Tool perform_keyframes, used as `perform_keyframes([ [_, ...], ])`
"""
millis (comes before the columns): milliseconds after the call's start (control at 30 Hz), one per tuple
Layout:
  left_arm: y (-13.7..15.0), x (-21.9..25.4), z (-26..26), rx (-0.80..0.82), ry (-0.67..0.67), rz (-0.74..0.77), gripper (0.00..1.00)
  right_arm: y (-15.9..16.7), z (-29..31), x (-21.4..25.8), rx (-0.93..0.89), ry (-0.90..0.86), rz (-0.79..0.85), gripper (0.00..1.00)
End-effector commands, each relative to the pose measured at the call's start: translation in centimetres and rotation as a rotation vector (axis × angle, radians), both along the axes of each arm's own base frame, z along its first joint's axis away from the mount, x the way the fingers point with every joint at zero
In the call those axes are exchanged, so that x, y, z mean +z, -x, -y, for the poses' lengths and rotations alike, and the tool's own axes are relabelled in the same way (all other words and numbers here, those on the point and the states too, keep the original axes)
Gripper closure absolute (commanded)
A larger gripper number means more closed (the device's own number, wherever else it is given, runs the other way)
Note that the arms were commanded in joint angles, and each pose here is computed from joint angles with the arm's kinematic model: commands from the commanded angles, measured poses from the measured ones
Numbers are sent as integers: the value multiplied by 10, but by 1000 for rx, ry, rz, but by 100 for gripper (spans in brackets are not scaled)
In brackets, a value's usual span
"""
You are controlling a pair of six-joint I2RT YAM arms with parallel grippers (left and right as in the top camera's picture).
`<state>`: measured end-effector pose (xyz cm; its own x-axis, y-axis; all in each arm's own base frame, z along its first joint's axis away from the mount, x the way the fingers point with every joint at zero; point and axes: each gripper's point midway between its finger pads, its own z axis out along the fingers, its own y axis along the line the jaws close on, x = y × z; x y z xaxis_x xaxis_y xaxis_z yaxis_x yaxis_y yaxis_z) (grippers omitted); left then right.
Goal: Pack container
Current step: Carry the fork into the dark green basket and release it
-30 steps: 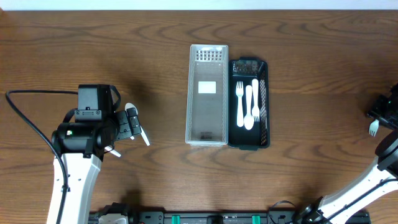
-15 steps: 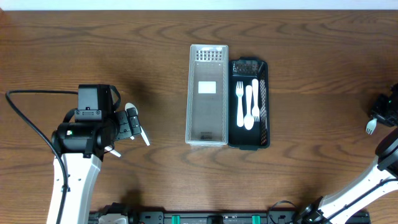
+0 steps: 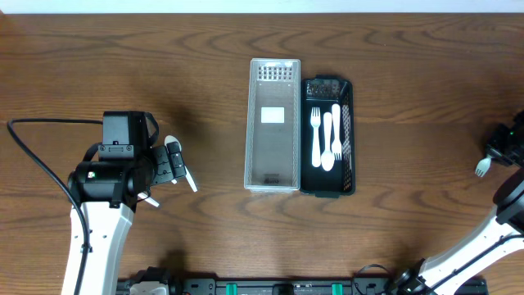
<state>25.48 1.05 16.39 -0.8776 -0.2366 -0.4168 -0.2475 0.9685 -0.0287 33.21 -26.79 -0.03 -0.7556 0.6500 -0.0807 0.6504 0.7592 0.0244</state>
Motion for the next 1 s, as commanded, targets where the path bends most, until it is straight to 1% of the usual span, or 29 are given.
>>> perform_keyframes([
  [0,-2,4,-2,15,0,10,2,-34,-23,49,55,56,101,96],
  [100,-1,4,-2,14,1,10,2,-61,-59,104,155,120,209,96],
  [200,-1,4,-2,14,1,9,2,-75,-112,156,253,151,307,96],
  [300,0,3,-2,14,0,3,2,-74,-171,192,323,136,365,95],
  [400,2,2,-2,14,0,-6,2,-66,-235,210,413,93,385,94],
  [533,4,2,-2,15,0,-13,2,-54,-307,206,529,31,352,94],
  [700,4,2,-2,14,0,-13,2,-46,-371,182,652,-14,288,94],
  [833,4,2,-2,15,0,-13,2,-41,-400,151,718,-30,203,94],
  [967,4,2,-2,14,0,-13,2,-36,-414,114,731,-40,93,95],
])
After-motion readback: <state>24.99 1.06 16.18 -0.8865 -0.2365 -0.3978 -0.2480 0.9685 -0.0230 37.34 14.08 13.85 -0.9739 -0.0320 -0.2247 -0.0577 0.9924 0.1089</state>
